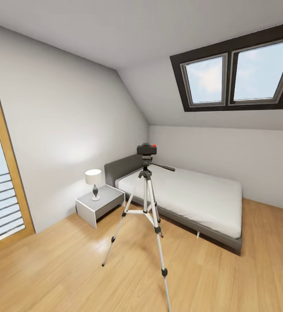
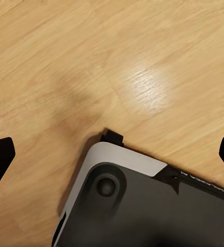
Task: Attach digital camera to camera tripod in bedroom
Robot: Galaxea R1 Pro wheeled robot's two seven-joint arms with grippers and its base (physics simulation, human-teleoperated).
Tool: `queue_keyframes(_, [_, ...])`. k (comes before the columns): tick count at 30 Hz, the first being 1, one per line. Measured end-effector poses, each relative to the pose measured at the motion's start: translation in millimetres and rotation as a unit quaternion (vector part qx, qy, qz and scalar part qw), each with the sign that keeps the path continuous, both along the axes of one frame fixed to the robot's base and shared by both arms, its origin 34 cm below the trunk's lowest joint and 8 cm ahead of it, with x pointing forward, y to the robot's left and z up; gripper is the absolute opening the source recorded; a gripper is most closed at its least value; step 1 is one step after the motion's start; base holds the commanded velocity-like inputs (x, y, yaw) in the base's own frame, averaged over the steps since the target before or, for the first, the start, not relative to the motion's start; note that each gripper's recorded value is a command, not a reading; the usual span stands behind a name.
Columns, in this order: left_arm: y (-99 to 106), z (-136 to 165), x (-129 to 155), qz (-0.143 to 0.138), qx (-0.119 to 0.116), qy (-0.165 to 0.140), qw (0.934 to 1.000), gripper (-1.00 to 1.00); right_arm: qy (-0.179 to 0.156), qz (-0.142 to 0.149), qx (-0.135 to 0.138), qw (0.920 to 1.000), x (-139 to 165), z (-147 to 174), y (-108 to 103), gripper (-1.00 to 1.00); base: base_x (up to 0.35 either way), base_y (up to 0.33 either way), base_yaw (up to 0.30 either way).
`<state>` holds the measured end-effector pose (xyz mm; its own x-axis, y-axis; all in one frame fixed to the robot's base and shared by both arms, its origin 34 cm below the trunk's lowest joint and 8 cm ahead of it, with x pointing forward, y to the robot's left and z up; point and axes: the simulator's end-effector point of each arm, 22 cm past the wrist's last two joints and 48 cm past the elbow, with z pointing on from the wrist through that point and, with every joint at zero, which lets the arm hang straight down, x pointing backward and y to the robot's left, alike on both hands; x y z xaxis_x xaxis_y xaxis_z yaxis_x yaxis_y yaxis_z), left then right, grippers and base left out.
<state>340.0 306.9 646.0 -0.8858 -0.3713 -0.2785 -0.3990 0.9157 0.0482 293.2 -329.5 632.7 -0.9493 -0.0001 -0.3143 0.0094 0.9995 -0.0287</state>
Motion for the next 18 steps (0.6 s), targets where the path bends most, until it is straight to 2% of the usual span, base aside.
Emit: queue_keyframes(18, [0.0, 0.0, 0.0, 0.0, 0.0, 0.0, 1.0, 1.0, -0.001, 0.0, -0.001, 1.0, 0.3, 0.3, -1.4, 1.0, 0.0, 0.0, 0.0])
